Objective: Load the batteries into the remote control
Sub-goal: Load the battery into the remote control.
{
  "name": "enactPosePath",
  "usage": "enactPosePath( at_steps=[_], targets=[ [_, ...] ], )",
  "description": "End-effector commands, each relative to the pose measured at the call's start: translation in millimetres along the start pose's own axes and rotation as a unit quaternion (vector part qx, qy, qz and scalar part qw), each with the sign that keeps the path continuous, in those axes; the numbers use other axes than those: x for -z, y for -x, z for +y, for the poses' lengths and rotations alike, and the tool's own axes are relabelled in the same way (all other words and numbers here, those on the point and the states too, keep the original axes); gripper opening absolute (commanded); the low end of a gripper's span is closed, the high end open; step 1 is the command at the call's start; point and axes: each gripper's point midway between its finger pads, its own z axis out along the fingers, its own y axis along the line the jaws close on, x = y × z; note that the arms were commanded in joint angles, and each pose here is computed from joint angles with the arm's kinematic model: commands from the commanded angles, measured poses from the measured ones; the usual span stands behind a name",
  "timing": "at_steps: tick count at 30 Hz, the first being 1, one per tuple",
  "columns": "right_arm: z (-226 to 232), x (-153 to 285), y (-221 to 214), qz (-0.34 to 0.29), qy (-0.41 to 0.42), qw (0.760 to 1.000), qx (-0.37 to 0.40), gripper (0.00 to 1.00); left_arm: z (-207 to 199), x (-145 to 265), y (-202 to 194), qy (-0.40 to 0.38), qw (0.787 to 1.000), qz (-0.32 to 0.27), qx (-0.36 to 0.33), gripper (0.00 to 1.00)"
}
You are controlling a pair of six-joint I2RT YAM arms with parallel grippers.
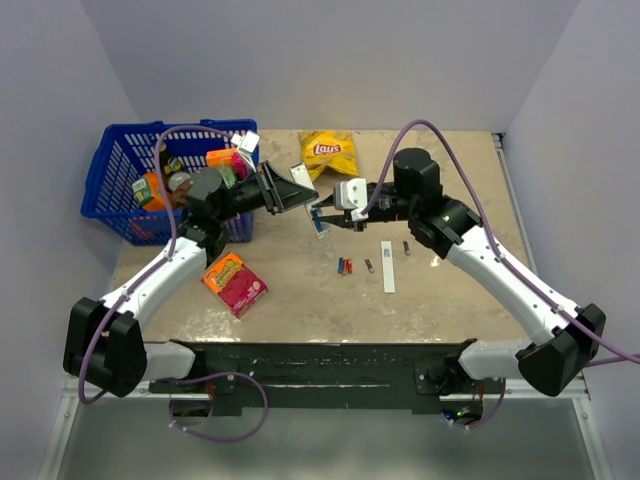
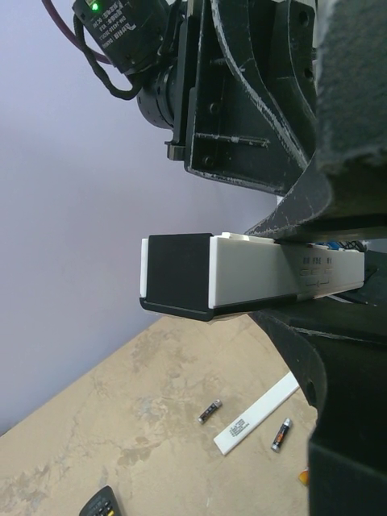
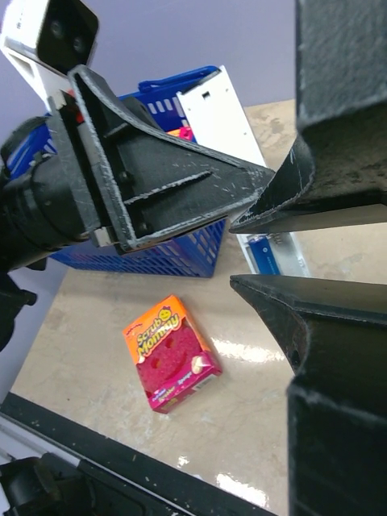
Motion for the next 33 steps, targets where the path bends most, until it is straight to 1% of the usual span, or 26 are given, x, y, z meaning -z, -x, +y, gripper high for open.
enactPosePath(
  at_steps=[1,10,24,33],
  targets=[
    [-4,4,-2,0.009,-0.022,1.000,-0.001,0.31,-14,0,5,-0.024,1.000,-0.009,-0.018,0.00],
    [-4,3,-12,0.021,-0.030,0.999,-0.006,0.31,-13,0,6,-0.023,1.000,-0.010,-0.017,0.00],
    [0,-5,-14,0.012,-0.005,1.000,-0.018,0.29,-16,0,7,-0.027,0.999,-0.010,-0.020,0.00],
    [1,-6,-19,0.019,0.002,1.000,-0.025,0.29,-16,-1,7,-0.029,0.999,-0.009,-0.021,0.00]
  ],
)
